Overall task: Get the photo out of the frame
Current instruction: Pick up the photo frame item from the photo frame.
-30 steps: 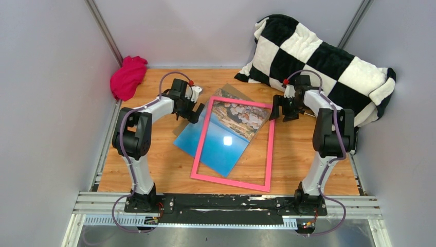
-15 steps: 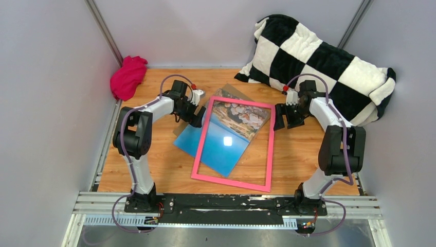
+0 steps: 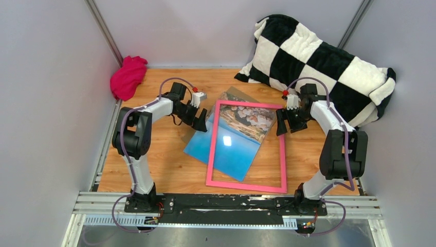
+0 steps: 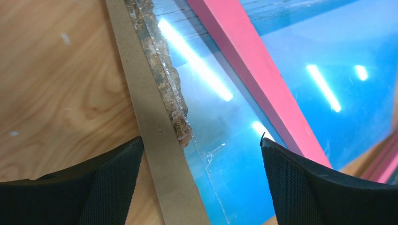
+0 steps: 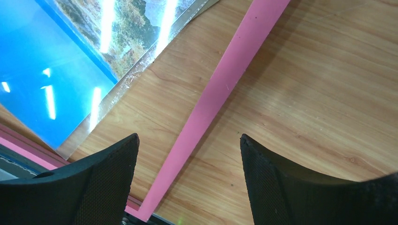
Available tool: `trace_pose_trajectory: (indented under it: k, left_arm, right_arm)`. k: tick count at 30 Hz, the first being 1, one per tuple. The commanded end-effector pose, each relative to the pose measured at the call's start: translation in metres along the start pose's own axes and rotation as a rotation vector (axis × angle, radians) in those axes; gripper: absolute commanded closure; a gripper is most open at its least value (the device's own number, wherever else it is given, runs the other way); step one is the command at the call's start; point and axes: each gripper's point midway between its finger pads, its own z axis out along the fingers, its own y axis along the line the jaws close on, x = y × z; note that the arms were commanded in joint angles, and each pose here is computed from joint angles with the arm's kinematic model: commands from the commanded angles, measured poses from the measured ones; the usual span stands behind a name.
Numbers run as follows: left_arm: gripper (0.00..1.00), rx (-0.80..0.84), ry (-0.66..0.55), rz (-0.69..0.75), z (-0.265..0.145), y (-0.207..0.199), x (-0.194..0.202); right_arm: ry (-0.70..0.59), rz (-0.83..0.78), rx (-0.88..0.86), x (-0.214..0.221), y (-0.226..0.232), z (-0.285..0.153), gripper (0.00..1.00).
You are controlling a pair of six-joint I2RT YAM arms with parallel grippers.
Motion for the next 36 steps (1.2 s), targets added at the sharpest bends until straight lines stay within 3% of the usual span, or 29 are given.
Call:
trace_pose_trajectory:
  k: [1, 10, 18, 28, 36]
  left_arm:
    - [0.06, 0.182, 0.118, -0.092, 0.012, -0.047, 0.041]
    - [0.06, 0.257, 0.142, -0.01, 0.026, -0.088, 0.04]
    - [0.08, 0.291, 0.163, -0.019, 0.035, -0.095, 0.043]
    - [0.09, 0.338, 0.174, -0.012, 0.037, -0.105, 0.049]
    - [0.09, 0.332, 0.142, 0.022, 0.028, -0.108, 0.04]
  right_arm:
    - [0.11, 0.018, 0.085, 0.029, -0.023, 0.003, 0.2]
    - [0.238, 0.027, 0.202, 0.058, -0.053, 0.022, 0.27]
    - [0.309, 0.035, 0.225, 0.074, -0.064, 0.036, 0.56]
    - [0.169, -0.015, 0.345, 0.049, -0.08, -0.001, 0.36]
    - [0.273, 0.009, 0.338, 0.071, -0.101, 0.016, 0.35]
